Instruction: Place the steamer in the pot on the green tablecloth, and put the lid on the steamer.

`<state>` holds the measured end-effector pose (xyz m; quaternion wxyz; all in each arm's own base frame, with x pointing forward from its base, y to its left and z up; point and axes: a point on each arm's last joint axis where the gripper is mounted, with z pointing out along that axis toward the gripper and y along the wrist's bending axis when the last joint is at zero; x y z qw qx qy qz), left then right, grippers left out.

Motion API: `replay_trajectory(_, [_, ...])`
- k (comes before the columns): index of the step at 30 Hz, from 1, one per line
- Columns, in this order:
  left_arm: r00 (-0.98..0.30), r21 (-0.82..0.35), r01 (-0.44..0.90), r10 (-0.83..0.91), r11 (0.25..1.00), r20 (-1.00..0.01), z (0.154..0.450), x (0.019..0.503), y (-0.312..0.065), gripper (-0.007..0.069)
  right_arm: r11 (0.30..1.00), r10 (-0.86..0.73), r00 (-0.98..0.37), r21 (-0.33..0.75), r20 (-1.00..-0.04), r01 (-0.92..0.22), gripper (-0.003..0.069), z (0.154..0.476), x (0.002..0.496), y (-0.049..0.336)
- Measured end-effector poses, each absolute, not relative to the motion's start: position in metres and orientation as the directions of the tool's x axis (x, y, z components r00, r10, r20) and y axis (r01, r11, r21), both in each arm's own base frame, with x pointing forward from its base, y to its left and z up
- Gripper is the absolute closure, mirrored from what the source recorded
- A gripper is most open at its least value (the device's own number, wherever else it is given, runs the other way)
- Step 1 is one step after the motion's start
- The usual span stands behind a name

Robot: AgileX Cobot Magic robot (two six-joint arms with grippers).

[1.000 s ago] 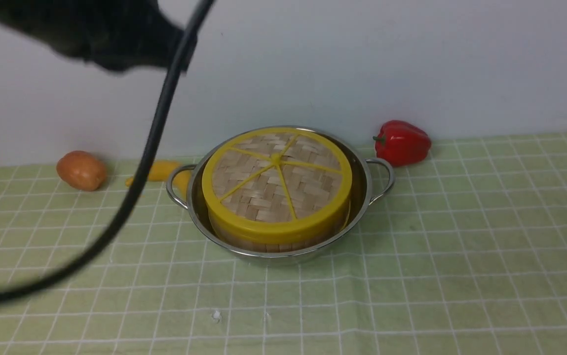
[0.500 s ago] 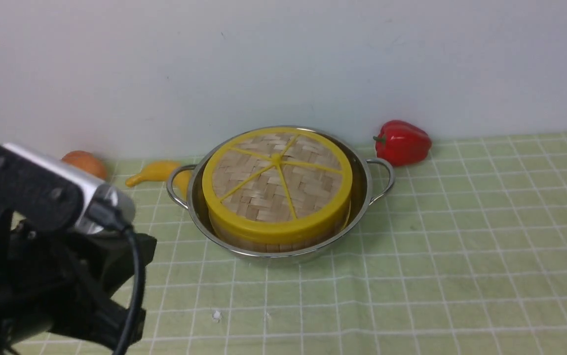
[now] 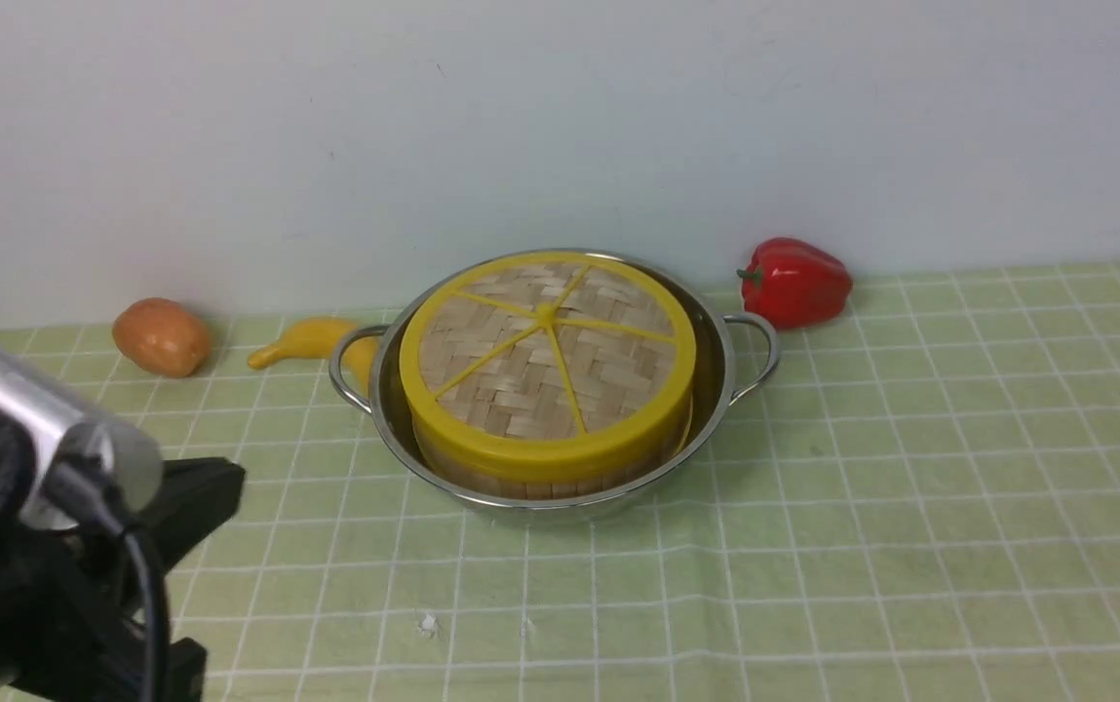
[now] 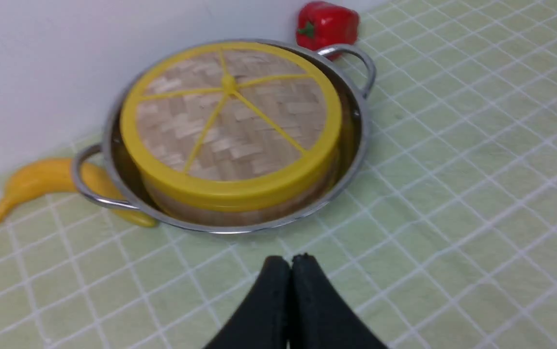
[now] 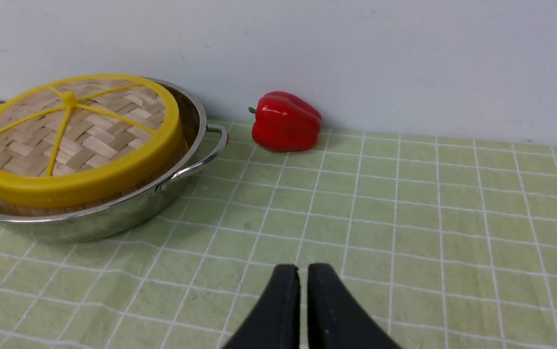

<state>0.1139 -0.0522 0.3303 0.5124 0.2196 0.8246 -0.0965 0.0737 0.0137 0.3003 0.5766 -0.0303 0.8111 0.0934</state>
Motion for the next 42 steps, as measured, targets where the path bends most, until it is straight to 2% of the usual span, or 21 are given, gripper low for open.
replay_trajectory(1, [-0.377, 0.068, 0.454, 0.261, 0.888, -0.889, 0.329, 0.113, -0.051, 0.0625, 0.981, 0.058, -0.333, 0.117, -0.941, -0.157, 0.0603, 0.3, 0.074, 0.014])
replay_trajectory(5, [-0.316, 0.104, 0.24, 0.18, 0.965, -0.932, 0.295, 0.099, -0.02, 0.0624, 0.981, 0.058, -0.333, 0.117, -0.941, -0.157, 0.0589, 0.3, 0.074, 0.014])
replay_trajectory(10, [-0.246, 0.121, 0.022, 0.123, 0.992, -0.962, 0.238, 0.073, 0.0, 0.0613, 0.981, 0.058, -0.333, 0.117, -0.941, -0.157, 0.0571, 0.3, 0.074, 0.014])
replay_trajectory(12, [-0.229, 0.122, -0.011, 0.116, 0.993, -0.966, 0.226, 0.067, 0.002, 0.0613, 0.981, 0.058, -0.333, 0.117, -0.941, -0.157, 0.0566, 0.3, 0.074, 0.014])
replay_trajectory(13, [-0.23, 0.122, -0.039, 0.11, 0.992, -0.967, 0.209, 0.061, 0.004, 0.0613, 0.981, 0.058, -0.333, 0.117, -0.941, -0.157, 0.056, 0.3, 0.074, 0.014])
replay_trajectory(17, [-0.217, 0.151, -0.057, 0.135, 0.987, -0.967, 0.189, 0.055, 0.005, 0.0603, 0.981, 0.058, -0.333, 0.117, -0.941, -0.157, 0.0547, 0.3, 0.074, 0.014])
replay_trajectory(23, [-0.224, 0.196, -0.06, 0.178, 0.979, -0.958, 0.184, 0.054, 0.006, 0.0603, 0.98, 0.062, -0.334, 0.12, -0.941, -0.156, 0.0527, 0.3, 0.074, 0.014])
replay_trajectory(38, [-0.224, 0.2, -0.061, 0.182, 0.978, -0.957, 0.184, 0.054, 0.006, 0.0603, 0.979, 0.08, -0.336, 0.137, -0.939, -0.15, 0.0481, 0.3, 0.074, 0.014])
replay_trajectory(42, [-0.224, 0.2, -0.061, 0.182, 0.978, -0.957, 0.184, 0.054, 0.006, 0.0602, 0.995, 0.055, -0.271, 0.077, -0.961, -0.07, 0.0467, 0.301, 0.066, 0.004])
